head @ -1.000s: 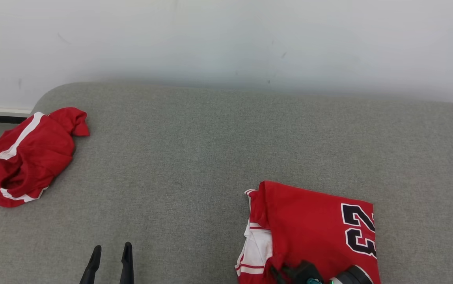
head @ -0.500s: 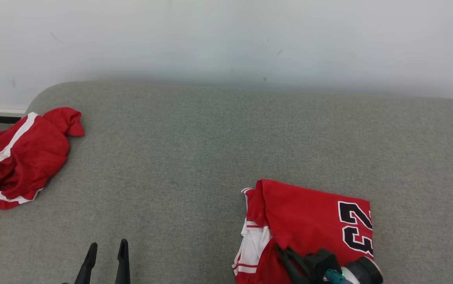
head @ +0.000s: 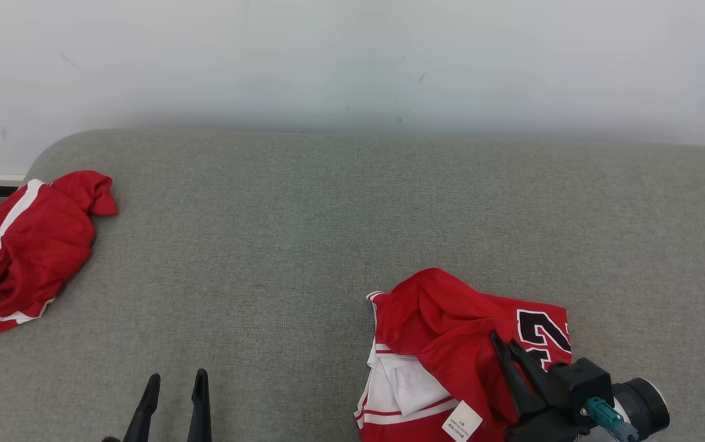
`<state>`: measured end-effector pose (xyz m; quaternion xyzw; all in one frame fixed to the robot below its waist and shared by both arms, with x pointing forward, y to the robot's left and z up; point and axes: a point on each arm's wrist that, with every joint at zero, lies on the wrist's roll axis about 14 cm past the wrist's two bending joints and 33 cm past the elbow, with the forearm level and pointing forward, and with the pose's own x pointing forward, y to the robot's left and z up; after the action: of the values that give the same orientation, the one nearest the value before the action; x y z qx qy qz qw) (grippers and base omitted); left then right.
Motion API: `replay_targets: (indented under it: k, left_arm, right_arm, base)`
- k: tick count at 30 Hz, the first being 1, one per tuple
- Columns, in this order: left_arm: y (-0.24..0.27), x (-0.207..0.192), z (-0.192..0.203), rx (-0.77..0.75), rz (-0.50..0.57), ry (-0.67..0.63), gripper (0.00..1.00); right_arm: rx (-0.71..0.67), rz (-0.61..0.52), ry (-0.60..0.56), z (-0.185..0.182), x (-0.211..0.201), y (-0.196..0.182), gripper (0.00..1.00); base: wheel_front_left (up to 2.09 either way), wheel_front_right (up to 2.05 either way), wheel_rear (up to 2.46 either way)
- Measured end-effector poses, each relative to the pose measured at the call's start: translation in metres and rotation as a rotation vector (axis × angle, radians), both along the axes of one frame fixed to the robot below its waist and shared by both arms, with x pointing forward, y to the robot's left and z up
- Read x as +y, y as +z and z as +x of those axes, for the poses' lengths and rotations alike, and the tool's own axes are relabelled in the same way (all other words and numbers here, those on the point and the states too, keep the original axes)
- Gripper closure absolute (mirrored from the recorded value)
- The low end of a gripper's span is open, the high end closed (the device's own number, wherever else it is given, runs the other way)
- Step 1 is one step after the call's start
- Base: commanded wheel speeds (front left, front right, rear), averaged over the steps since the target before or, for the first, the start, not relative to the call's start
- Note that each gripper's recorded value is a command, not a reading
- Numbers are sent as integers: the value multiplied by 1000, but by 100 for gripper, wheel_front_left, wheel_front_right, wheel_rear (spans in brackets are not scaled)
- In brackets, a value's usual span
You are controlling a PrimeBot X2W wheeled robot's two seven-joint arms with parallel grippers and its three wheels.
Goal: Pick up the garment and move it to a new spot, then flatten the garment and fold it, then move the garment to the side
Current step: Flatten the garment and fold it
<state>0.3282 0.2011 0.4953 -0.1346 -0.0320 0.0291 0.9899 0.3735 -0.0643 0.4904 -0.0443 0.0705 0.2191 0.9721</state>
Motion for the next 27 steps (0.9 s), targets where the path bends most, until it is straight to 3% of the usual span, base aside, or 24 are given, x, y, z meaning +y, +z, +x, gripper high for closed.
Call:
replay_targets:
  k: [7,15,21,27]
  left_arm:
    - [2,3,-4,-5,-1,14,0]
    - [1,12,-10,-3,1,41,0]
    - [1,13,-11,-2,1,43,0]
    - [-2,8,-10,7,-1,32,0]
  right_arm:
    - [-34,12,59,-3,24,3,100]
    - [60,-43,233,-30,74,-33,100]
    - [34,5,193,-13,66,-26,100]
    - [-85,-51,96,10,32,-10,100]
  base:
    - [0,0,0]
    - [0,0,0]
    - [0,0,0]
    - [0,0,0]
